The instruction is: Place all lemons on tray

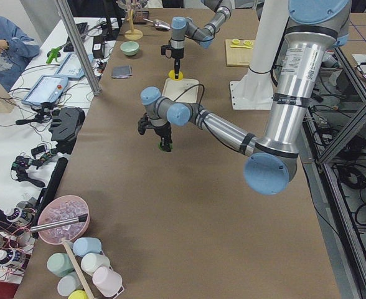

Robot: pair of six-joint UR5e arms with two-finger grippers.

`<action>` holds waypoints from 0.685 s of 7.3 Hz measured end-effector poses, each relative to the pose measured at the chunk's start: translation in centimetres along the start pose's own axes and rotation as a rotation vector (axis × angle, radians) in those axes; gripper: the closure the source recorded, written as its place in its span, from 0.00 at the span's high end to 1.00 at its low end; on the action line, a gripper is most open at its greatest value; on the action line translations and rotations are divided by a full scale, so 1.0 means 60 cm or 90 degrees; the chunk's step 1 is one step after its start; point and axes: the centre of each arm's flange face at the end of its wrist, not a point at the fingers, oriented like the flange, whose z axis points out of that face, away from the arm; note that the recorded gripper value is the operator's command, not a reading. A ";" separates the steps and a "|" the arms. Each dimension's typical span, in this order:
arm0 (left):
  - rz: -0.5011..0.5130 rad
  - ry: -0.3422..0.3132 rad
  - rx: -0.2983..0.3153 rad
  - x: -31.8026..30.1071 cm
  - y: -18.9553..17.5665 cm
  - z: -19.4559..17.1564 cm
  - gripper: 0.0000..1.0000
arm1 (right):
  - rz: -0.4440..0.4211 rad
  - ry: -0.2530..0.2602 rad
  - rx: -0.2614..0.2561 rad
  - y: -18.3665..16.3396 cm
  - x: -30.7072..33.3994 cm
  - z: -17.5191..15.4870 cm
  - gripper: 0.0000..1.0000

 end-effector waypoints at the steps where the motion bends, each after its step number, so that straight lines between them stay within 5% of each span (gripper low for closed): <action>1: -0.009 -0.003 0.003 0.032 -0.021 -0.062 0.00 | -0.001 0.003 -0.003 0.005 0.000 0.006 0.99; 5: -0.015 0.030 0.002 0.108 -0.046 -0.134 0.00 | -0.014 0.020 0.001 0.033 0.009 0.036 1.00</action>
